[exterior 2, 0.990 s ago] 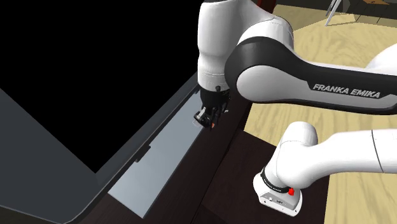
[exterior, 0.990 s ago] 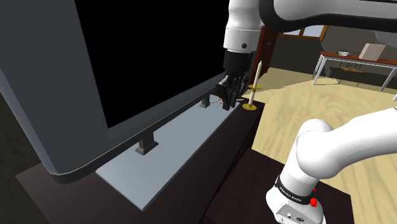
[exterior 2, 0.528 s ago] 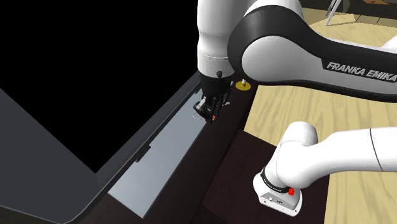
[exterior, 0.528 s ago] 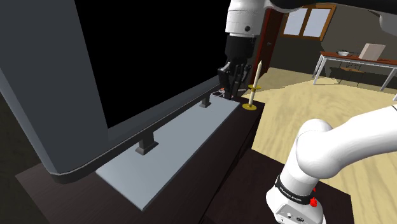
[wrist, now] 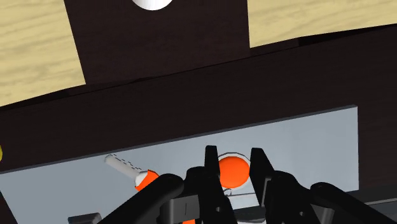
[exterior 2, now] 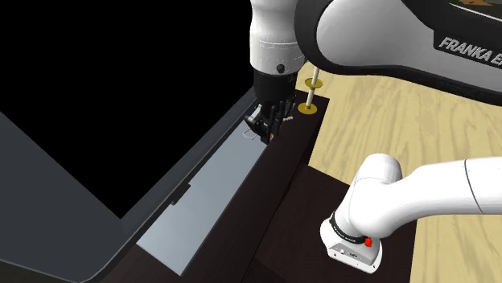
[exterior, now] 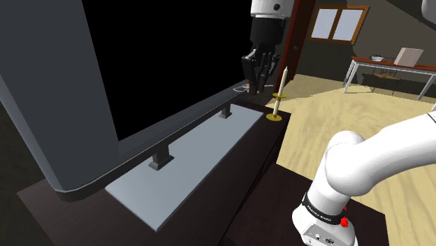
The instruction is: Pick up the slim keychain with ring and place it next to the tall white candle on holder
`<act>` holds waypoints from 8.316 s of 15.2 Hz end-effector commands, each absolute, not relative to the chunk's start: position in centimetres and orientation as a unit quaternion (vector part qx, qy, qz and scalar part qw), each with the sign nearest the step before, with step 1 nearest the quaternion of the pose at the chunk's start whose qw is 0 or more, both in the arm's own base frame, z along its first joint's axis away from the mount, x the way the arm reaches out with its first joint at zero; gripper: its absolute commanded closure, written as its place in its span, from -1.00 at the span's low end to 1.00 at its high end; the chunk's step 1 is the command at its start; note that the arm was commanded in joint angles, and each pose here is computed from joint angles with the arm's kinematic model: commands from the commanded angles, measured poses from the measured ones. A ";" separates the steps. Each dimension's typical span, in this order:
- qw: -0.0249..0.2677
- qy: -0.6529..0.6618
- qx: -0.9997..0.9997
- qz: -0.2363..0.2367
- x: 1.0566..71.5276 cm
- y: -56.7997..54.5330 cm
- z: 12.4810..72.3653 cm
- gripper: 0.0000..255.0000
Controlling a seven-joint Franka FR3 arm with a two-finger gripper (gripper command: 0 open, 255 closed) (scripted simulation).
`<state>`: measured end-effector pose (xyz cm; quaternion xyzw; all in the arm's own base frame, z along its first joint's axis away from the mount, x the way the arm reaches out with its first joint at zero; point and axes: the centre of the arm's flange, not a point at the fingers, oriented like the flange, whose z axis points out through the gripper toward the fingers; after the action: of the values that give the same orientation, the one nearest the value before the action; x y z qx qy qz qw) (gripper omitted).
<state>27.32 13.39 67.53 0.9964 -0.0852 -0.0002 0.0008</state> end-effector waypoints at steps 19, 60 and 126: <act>0.001 -0.085 0.996 0.000 28.1 0.2 72.8 1.00; 0.001 -0.085 0.996 0.000 29.8 -30.9 63.8 1.00; 0.001 -0.085 0.996 0.000 29.8 -30.9 34.6 -1.00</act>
<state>29.84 -30.87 34.63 0.9964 -0.0852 -0.0004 0.0009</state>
